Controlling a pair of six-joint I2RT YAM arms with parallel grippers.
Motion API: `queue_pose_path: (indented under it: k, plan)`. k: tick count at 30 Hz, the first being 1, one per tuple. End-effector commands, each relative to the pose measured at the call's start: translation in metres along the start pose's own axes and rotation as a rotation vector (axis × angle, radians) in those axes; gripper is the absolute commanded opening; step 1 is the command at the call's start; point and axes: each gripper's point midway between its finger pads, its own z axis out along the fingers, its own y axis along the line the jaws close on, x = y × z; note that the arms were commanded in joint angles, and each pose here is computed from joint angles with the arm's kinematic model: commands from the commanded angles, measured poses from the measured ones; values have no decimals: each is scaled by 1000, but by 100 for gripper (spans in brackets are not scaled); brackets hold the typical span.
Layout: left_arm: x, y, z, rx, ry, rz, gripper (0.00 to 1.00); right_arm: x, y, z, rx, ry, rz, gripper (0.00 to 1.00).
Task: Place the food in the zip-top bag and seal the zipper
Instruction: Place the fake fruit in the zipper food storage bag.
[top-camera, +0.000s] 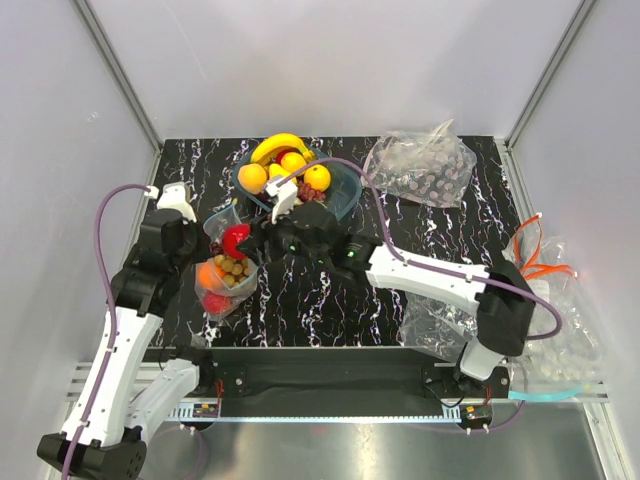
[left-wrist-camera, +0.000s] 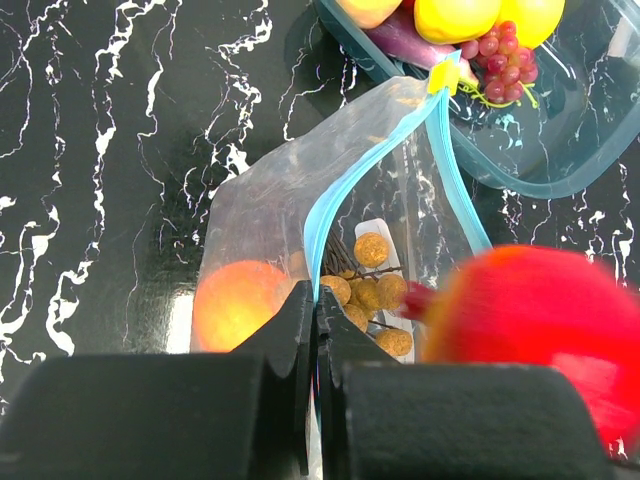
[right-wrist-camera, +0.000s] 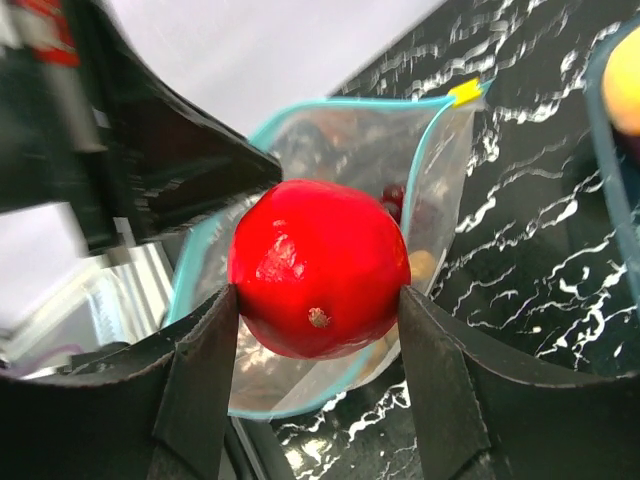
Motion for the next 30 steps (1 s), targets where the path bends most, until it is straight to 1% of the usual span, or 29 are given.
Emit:
queue_pose_path:
  k: [1, 2, 3, 4, 5, 6, 7, 8, 13, 14, 15, 17, 18, 24, 25, 27, 28, 30]
  plan:
    - [-19, -2, -5, 14, -84, -8, 0, -2, 11, 17, -20, 26, -43, 53]
    - [-19, -2, -5, 14, -86, -8, 0, 10, 10, 25, -25, 65, -49, 52]
    - [-19, -2, -6, 15, -90, -9, 0, -2, 18, 29, -48, 58, -67, 52]
    - [-18, -1, -5, 12, -88, -9, 0, 4, 16, 32, -30, 88, -73, 58]
    - [-18, -1, -6, 12, -90, -9, 0, 13, 12, 37, -18, 121, -79, 66]
    - [-19, -1, -6, 11, -90, -9, 0, 7, 13, 38, -9, 112, -79, 79]
    - [-18, -1, -5, 9, -86, -8, 0, 9, 11, 38, -1, 123, -76, 90]
    - [-18, -1, -5, 9, -86, -10, 0, 4, 8, 37, 22, 107, -74, 99]
    - [-17, 1, -4, -1, -84, -10, 0, 2, 2, 22, 46, 80, -69, 99]
    - [-17, 0, -4, 2, -82, -9, 0, -5, 5, 15, 48, 65, -61, 98]
    - [-16, 0, -4, 3, -80, -9, 0, -3, 2, 11, 60, 73, -57, 97]
    - [-16, 0, -3, 3, -76, -9, 0, -11, -2, 2, 96, 60, -45, 92]
    - [-16, 0, -3, 5, -76, -9, 0, -6, -7, -3, 130, 94, -45, 87]
    - [-16, -1, -4, 7, -79, -8, 0, 4, -26, -17, 251, 169, -21, 77]
    - [-15, -1, -4, 7, -77, -8, 0, 10, -27, -16, 256, 186, -18, 73]
    - [-16, -1, -4, 7, -79, -8, 0, 15, -26, -14, 256, 211, 1, 71]
    - [-16, -1, -4, 7, -79, -8, 0, 17, -24, -13, 246, 217, 5, 66]
    - [-16, -1, -4, 7, -78, -9, 0, 25, -23, -7, 233, 235, 23, 63]
